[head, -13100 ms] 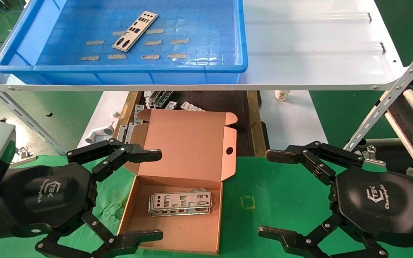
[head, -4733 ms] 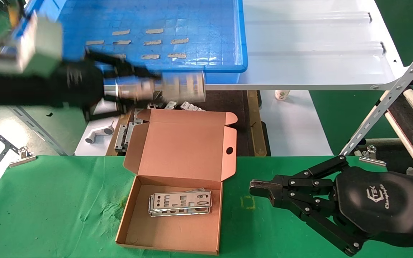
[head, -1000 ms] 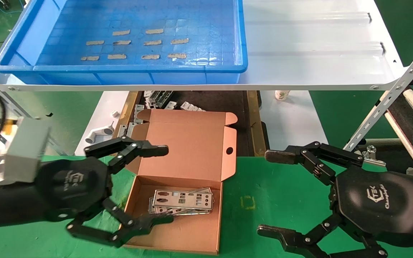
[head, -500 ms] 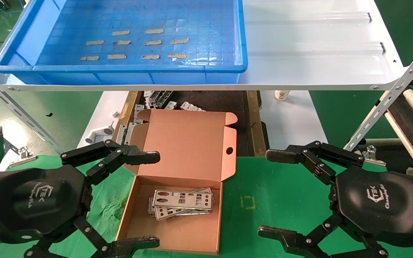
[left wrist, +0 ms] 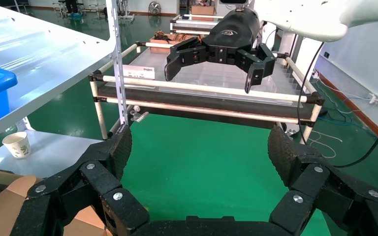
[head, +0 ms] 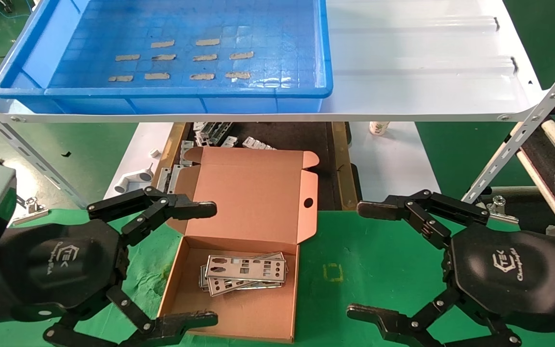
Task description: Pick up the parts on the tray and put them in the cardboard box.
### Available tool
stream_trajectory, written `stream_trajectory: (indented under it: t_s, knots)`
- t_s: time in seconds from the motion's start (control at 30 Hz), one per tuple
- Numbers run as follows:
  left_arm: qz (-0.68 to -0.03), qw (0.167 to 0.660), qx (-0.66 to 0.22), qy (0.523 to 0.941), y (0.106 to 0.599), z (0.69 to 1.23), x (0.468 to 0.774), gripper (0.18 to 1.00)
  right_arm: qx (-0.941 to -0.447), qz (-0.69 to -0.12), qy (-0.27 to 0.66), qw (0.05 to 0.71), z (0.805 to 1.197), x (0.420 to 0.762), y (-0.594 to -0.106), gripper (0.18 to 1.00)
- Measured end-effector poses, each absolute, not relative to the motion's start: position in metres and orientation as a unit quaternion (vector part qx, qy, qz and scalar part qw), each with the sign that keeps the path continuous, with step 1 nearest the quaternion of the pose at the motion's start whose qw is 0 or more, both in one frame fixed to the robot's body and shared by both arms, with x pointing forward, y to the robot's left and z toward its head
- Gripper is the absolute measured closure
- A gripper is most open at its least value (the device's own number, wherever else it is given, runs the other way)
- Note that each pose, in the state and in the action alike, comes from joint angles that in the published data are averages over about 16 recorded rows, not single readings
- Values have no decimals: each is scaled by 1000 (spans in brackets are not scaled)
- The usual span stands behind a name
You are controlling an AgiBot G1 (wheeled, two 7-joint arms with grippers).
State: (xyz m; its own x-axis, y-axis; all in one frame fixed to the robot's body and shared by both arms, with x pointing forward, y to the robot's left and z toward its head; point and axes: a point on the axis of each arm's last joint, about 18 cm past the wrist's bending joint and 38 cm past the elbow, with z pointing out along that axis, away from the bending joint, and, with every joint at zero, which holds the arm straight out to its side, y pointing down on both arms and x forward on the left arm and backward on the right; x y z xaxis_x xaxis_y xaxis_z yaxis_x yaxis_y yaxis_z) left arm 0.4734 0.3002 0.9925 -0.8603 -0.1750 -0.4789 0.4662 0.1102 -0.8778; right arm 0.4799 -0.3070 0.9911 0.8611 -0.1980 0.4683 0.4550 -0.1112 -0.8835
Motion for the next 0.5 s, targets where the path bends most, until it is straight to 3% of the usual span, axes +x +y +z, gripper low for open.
stream_trajectory:
  t_s: [0.5]
  knots:
    - [-658, 244, 102, 705, 300, 992, 475, 184, -703, -247, -91, 660, 991, 480, -307, 178]
